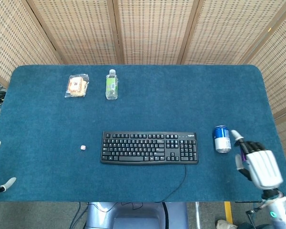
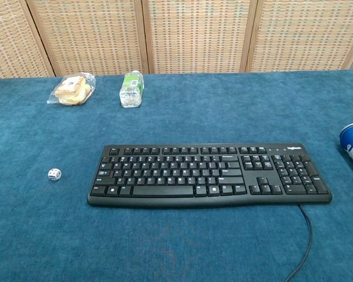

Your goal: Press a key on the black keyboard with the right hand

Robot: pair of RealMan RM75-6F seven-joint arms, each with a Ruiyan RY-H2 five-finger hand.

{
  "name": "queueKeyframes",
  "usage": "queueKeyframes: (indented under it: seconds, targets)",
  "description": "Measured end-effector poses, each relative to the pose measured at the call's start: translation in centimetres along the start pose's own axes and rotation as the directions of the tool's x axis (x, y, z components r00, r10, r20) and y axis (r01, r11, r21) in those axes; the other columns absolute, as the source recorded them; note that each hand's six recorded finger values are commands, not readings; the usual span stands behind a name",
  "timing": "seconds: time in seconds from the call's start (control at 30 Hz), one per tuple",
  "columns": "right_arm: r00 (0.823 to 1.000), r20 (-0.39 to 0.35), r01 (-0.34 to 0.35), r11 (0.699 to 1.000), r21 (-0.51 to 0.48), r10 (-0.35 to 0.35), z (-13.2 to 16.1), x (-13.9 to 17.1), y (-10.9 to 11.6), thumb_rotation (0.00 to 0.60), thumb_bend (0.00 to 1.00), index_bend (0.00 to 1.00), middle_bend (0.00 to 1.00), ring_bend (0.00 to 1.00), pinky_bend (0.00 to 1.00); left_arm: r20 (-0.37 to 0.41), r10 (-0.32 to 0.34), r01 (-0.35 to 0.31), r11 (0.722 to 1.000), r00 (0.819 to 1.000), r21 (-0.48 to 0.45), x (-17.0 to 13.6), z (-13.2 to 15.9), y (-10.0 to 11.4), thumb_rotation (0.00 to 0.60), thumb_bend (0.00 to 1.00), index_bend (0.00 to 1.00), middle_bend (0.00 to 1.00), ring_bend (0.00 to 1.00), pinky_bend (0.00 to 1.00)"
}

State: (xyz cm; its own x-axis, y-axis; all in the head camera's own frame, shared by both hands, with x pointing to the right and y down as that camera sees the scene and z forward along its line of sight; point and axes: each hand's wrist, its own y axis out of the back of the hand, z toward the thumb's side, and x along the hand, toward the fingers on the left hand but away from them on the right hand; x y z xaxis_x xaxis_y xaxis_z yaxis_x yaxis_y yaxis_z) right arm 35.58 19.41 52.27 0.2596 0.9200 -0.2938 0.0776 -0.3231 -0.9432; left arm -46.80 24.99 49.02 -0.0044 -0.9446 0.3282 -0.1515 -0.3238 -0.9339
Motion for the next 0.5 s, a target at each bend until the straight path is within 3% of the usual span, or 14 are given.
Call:
queueKeyframes:
  seconds: [0.1, 0.2, 0.37, 0.43, 0.5]
  targets:
    - [0.995, -0.076, -0.065, 0.998, 0.003, 0.065, 1.6, -1.5, -1.3, 0.6, 1.0, 0.07, 0.74, 0.92, 0.99, -0.007, -0.001, 0.001, 1.0, 1.0, 0.001, 0.1, -0.1, 0.0, 0.6, 0.0, 0.0, 0.0, 0.0, 0.0]
    - [0.975, -0.159, -0.153, 0.988, 0.023, 0.155, 3.3, -2.6, -2.9, 0.6, 1.0, 0.07, 0.74, 0.94, 1.0, -0.018, -0.003, 0.003, 1.0, 1.0, 0.001, 0.3, -0.3, -0.1, 0.6, 0.0, 0.0, 0.0, 0.0, 0.0]
    - [0.906, -0.274, -0.309, 0.946, 0.095, 0.323, 6.1, -4.0, -6.2, 0.6, 1.0, 0.07, 0.74, 0.94, 1.0, -0.037, -0.007, 0.007, 1.0, 0.999, 0.0, 0.8, -0.5, -0.1, 0.6, 0.0, 0.0, 0.0, 0.0, 0.0]
    - [0.874, -0.307, -0.351, 0.926, 0.137, 0.377, 7.2, -4.6, -7.4, 0.6, 1.0, 0.08, 0.74, 0.94, 1.0, -0.04, -0.006, 0.006, 1.0, 0.999, 0.0, 0.9, -0.5, -0.1, 0.6, 0.0, 0.0, 0.0, 0.0, 0.0]
    - [0.855, -0.323, -0.369, 0.914, 0.17, 0.406, 8.0, -5.0, -8.2, 0.6, 1.0, 0.08, 0.74, 0.94, 1.0, -0.042, -0.006, 0.006, 1.0, 0.999, 0.0, 0.9, -0.6, -0.1, 0.6, 0.0, 0.0, 0.0, 0.0, 0.0]
